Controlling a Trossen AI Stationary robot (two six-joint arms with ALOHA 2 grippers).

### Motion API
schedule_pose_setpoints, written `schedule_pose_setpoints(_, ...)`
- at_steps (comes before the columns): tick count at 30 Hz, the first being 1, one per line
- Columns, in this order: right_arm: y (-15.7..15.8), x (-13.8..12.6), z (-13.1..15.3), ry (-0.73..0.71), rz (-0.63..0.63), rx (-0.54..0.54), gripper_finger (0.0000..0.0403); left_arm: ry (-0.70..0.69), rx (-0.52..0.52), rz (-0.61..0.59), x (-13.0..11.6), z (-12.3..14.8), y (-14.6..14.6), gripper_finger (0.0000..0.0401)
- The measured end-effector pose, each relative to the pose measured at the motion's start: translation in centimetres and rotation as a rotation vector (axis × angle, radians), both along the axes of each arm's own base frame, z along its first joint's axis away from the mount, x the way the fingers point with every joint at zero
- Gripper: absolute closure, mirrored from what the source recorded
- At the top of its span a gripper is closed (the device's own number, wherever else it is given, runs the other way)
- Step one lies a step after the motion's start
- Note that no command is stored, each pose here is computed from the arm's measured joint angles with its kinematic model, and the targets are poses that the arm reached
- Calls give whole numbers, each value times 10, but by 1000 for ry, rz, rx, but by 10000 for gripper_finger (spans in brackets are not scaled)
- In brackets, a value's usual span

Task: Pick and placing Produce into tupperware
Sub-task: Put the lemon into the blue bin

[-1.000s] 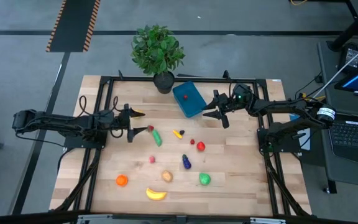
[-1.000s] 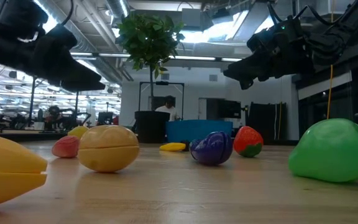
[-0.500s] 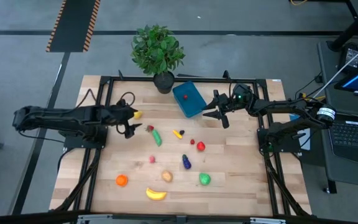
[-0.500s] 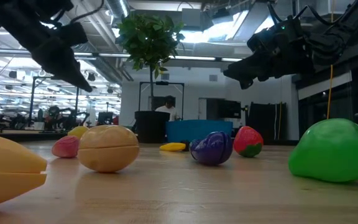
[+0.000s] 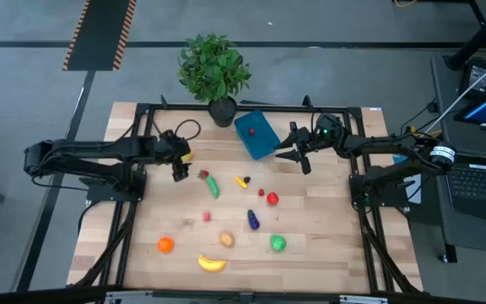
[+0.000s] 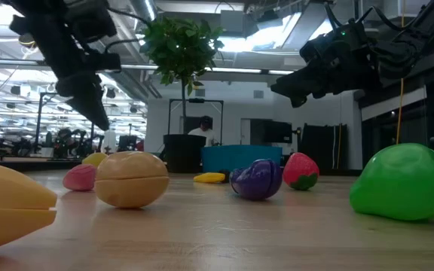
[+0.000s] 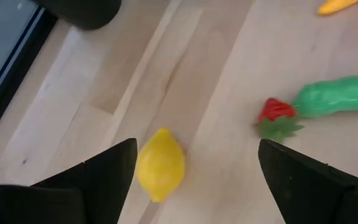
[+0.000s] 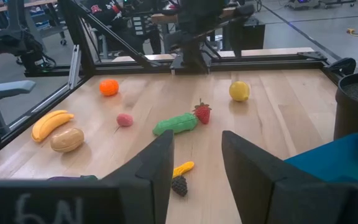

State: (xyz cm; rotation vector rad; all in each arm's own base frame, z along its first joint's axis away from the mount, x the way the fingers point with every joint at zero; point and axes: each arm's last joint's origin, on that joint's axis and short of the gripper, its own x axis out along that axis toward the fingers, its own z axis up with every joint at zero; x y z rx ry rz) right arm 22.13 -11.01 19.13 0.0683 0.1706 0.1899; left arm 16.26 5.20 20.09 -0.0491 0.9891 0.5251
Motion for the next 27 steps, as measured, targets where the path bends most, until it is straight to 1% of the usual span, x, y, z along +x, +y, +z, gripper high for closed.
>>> schedule_pose_setpoints(5,0,0,0,0,0,0,265,73,-20,-6,5,4,14,71)
schedule_pose_setpoints(10,0,0,0,0,0,0,265,123,-92,-27,10,7,25,71)
schedule_pose_setpoints(15,0,0,0,0,0,0,265,187,-92,-60,13,5,36,71)
schedule_pose_setpoints(19,0,0,0,0,0,0,265,222,-117,-48,13,-2,45,71)
schedule_pose_setpoints(23,0,0,0,0,-1,0,265,240,-166,-27,13,-8,53,71)
schedule_pose_setpoints(27,0,0,0,0,-1,0,265,264,-181,-26,12,-13,58,71)
